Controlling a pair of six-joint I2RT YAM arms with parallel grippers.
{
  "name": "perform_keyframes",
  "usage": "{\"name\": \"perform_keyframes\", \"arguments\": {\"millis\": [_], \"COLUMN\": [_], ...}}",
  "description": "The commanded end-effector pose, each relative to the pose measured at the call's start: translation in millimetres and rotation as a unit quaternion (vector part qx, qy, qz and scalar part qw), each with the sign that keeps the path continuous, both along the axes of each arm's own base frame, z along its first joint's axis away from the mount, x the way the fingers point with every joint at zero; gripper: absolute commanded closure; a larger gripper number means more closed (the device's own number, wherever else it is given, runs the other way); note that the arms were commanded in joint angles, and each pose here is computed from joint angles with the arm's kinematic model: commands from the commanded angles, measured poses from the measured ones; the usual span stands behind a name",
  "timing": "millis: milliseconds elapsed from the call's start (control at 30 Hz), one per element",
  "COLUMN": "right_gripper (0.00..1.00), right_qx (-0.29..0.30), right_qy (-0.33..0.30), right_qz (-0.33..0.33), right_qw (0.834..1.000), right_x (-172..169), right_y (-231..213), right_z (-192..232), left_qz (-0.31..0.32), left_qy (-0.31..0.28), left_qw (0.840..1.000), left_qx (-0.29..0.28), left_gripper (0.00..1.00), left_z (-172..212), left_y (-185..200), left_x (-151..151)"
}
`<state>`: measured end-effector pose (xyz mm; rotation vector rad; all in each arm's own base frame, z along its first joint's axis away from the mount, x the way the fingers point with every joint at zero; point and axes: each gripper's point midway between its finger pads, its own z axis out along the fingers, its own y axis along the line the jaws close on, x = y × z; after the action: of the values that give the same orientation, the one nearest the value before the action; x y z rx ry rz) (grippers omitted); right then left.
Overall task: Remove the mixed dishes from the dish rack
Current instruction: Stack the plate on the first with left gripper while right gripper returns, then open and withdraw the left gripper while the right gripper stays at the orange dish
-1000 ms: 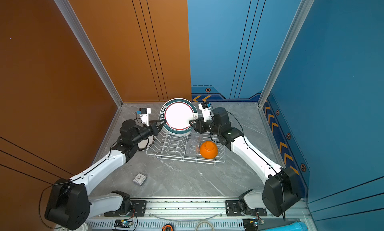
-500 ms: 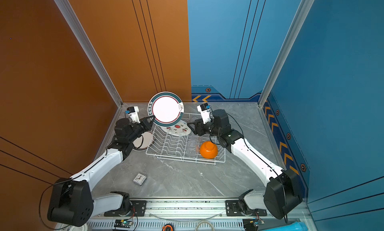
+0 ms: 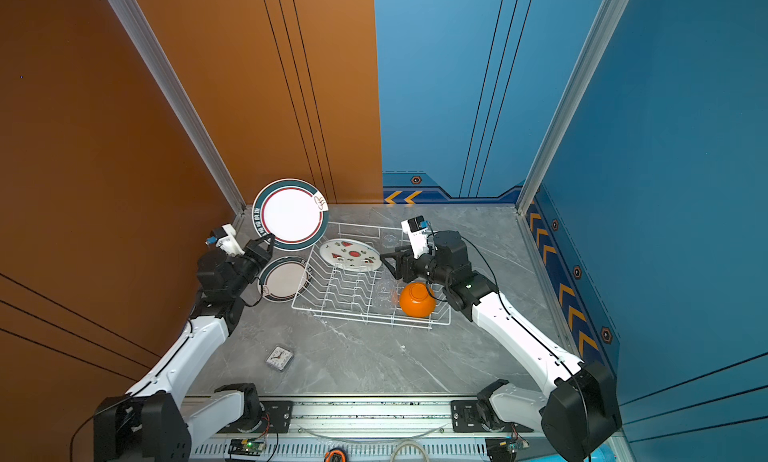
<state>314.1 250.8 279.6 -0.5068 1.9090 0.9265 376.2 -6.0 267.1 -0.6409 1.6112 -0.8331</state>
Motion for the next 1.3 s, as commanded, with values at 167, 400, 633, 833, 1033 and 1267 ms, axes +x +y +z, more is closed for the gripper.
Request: {"name": "perform_keyframes", "arguments": {"millis": [167,400,633,833,1033,1267], "right_gripper": [0.38,0.38,0.38,0.38,0.38,0.38], "right_qx": [0.008,-0.005,-0.007,-0.019,-0.035,-0.042], "right_qy": [-0.007,-0.006,-0.007,0.009,0.027,0.029], "right_qz": [-0.004,-0.004,-0.003,-0.005,-0.011,-0.007], "right_qw": [1.0,1.0,1.0,1.0,0.999,0.999], "right_x": [-9.5,-16.8,-26.9,-28.7,-29.2,-31.6], "right_y": [-4.7,-7.8,-10.9,-10.9,-11.2,-8.9], "right_z": [0.3,-2.5,-4.8,-14.1,-27.0,-30.1], "left_qz": [0.125,0.16,0.168,0.139,0.098,0.057], "left_qy": [0.069,0.152,0.202,0.228,0.247,0.256], "left_qw": [0.99,0.975,0.965,0.964,0.963,0.963], "left_qx": [0.015,0.022,0.017,-0.005,-0.036,-0.057], "left_gripper": [1.0,1.0,1.0,1.0,1.0,1.0], "left_z": [-21.4,-63.1,-99.4,-125.0,-148.5,-158.6], "left_y": [57.2,75.5,85.0,77.0,64.2,51.8], "left_x": [-38.4,-64.3,-74.7,-66.4,-54.4,-41.9]}}
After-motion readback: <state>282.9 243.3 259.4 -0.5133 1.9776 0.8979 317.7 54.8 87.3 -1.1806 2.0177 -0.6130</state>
